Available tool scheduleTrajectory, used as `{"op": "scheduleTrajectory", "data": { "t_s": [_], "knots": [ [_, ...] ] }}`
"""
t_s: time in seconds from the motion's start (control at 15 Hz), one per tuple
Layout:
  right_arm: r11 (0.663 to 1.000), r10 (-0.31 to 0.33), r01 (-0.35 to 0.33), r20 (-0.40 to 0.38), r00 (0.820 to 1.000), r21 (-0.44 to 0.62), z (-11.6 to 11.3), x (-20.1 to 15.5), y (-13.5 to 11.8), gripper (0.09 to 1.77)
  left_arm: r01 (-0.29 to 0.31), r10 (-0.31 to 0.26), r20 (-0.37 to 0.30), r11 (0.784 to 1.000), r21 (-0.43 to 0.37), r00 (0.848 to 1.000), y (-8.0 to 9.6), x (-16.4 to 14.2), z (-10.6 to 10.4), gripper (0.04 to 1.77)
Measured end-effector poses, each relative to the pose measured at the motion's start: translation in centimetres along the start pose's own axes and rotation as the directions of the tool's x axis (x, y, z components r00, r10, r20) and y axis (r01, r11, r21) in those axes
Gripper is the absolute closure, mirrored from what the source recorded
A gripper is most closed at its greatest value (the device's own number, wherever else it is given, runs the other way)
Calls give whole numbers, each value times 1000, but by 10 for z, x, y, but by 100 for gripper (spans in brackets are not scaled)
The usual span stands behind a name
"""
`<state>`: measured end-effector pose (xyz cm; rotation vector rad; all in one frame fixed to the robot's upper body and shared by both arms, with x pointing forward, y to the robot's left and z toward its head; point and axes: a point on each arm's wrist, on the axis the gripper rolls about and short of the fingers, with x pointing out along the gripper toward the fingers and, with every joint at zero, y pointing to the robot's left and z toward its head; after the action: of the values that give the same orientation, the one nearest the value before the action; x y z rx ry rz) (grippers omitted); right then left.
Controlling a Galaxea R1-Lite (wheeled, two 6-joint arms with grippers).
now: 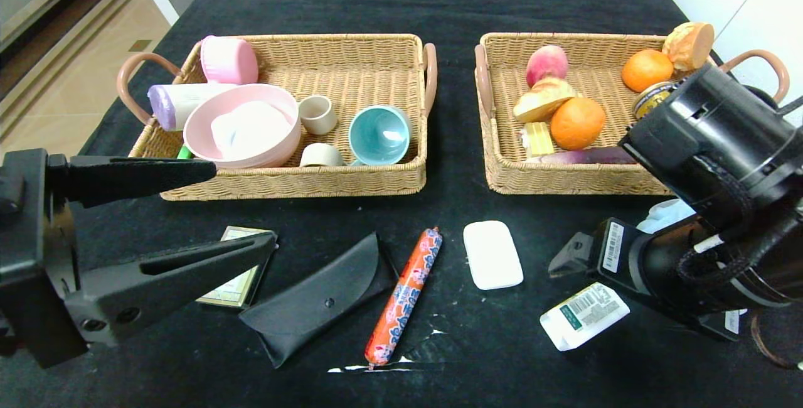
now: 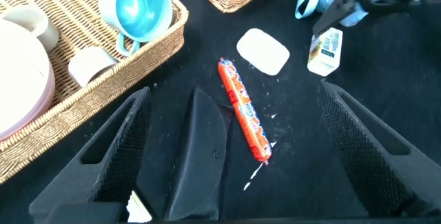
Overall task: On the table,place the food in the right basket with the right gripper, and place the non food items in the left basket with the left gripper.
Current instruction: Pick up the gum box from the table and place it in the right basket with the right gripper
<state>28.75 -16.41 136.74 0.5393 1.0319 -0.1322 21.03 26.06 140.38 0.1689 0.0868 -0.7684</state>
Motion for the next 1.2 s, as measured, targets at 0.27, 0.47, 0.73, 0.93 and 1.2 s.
{"op": "scheduleTrajectory", "data": {
  "t_s": [0.27, 0.47, 0.73, 0.93, 1.2],
  "knots": [
    [999, -22, 23, -17, 1000, 47, 4, 9, -1, 16, -2, 2, 1, 1000, 0, 1000, 0, 0, 0, 9],
    [997, -44, 46, -25, 999, 69, 4, 16, 0, 16, -3, 3, 3, 1000, 1, 1000, 0, -1, 0, 9],
    [994, -76, 78, -33, 997, 74, 3, 27, 3, 15, -1, 1, 2, 1000, 1, 1000, 0, -1, 0, 9],
    [992, -99, 101, -38, 994, 71, 2, 36, 4, 15, -1, 1, 1, 1000, 0, 1000, 0, -1, 0, 9],
    [990, -103, 106, -39, 994, 90, 2, 45, 8, 15, 1, -1, 0, 1000, 0, 1000, 0, -1, 0, 9]
  ]
}}
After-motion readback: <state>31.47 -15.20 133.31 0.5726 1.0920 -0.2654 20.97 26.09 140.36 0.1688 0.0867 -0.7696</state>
